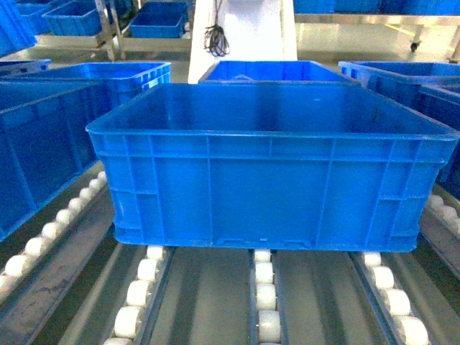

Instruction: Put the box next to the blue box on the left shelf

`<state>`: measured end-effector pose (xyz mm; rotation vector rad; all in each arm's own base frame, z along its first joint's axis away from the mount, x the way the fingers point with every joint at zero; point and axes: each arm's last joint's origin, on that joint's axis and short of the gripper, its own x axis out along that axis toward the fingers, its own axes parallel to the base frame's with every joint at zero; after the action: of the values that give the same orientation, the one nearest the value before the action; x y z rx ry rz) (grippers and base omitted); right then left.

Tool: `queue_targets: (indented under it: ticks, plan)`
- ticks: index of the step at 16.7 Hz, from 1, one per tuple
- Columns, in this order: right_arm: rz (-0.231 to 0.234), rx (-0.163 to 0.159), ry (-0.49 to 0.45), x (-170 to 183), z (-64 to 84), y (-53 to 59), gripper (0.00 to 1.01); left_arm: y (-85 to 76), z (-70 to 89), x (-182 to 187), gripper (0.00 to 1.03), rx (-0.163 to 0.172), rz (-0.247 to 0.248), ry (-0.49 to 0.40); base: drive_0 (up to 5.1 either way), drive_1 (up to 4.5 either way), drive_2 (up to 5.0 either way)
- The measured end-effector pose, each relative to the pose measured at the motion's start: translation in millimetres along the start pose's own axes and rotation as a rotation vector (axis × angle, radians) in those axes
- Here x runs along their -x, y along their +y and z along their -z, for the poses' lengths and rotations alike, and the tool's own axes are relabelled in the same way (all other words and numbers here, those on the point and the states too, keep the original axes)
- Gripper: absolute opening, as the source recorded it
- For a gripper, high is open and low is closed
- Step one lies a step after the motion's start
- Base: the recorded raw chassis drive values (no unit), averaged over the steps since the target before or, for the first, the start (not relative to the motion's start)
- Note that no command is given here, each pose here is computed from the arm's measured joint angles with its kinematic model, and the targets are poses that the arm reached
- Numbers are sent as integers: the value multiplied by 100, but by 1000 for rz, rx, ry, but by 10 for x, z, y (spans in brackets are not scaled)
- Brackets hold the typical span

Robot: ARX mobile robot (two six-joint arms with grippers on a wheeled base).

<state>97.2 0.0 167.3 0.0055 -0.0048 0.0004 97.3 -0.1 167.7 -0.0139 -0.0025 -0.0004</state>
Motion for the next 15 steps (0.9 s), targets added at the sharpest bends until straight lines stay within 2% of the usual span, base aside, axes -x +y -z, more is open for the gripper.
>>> queue_targets:
  ticks: [1,2,6,8,9,10,15]
  plan:
    - [0,0,0,0,0,0,2,0,0,0,3,0,1,0,0,0,0]
    - [0,2,0,0,0,0,9,0,0,0,12,0,0,0,0,0,0]
    - [0,2,0,0,0,0,61,0,0,0,64,0,0,0,0,0,0]
    - [0,2,0,0,0,0,90,0,0,0,91,0,0,0,0,0,0]
    - [0,1,0,0,0,0,100,0,0,0,99,-2,0,0,0,0,0]
    - [0,2,0,0,0,0,97,0,0,0,98,-2,0,0,0,0,0]
    - [0,2,0,0,0,0,98,0,0,0,98,-3,0,0,0,0,0]
